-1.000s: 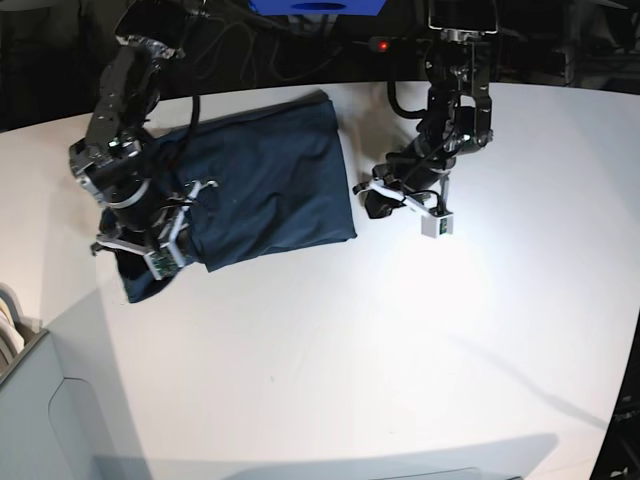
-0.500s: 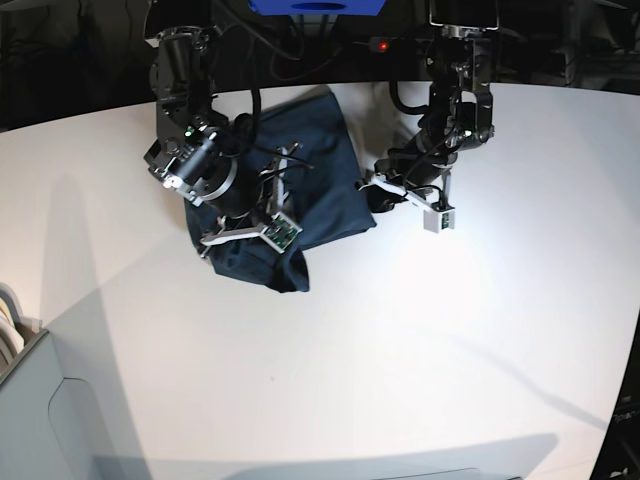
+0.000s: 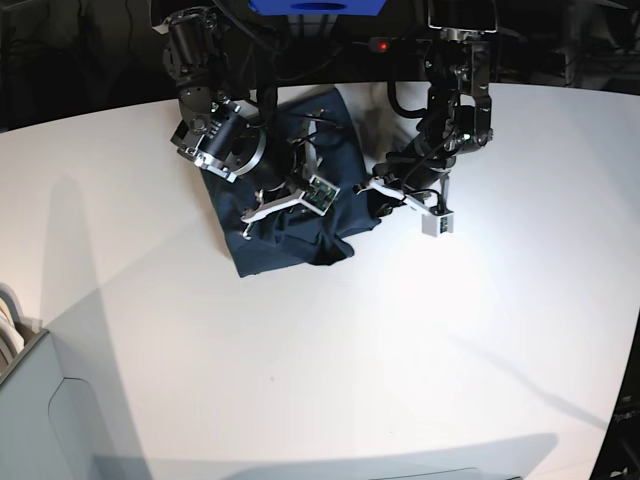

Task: Fold the T-shirt properly
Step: 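Fold the bundle's end with the right gripper over onto the rest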

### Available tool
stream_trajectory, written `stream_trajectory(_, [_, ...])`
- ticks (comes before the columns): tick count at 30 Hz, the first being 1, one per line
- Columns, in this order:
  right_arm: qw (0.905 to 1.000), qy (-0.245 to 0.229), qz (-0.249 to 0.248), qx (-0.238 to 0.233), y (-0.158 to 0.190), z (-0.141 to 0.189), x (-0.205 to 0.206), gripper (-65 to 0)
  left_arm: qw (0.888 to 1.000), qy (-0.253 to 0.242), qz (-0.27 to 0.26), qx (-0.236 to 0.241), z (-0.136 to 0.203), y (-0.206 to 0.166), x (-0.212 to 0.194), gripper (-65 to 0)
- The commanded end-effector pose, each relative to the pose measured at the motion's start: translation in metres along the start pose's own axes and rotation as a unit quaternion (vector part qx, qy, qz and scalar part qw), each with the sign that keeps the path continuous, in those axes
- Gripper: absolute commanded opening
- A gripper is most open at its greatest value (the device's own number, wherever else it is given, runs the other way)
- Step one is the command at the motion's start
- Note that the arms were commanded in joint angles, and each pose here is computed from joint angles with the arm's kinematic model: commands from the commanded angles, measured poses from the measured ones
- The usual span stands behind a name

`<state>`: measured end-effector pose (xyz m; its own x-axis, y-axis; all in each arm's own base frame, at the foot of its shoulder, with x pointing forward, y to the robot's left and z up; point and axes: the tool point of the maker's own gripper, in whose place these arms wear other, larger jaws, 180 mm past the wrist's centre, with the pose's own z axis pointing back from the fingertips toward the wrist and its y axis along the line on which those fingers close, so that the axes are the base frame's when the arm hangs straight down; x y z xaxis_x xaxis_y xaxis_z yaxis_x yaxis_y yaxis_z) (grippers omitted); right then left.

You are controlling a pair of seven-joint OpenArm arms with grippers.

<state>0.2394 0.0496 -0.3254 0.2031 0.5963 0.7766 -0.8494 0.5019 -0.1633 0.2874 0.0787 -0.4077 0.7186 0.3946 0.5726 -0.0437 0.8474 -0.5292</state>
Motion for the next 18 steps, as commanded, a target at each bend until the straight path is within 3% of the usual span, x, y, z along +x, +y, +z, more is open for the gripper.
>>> stream_trajectory(1, [0.9994,-0.032,0.006,0.009,0.005,0.002,0.017,-65.0,1.000,-0.019,-0.003,-0.011,0.001,-0.007,0.012,-65.0])
stream_trajectory(18, [0.9976,-0.046,-0.011,0.050,0.028,-0.018,0.022,-65.0,1.000,-0.016,-0.002,-0.006,0.003,-0.002,0.009,-65.0])
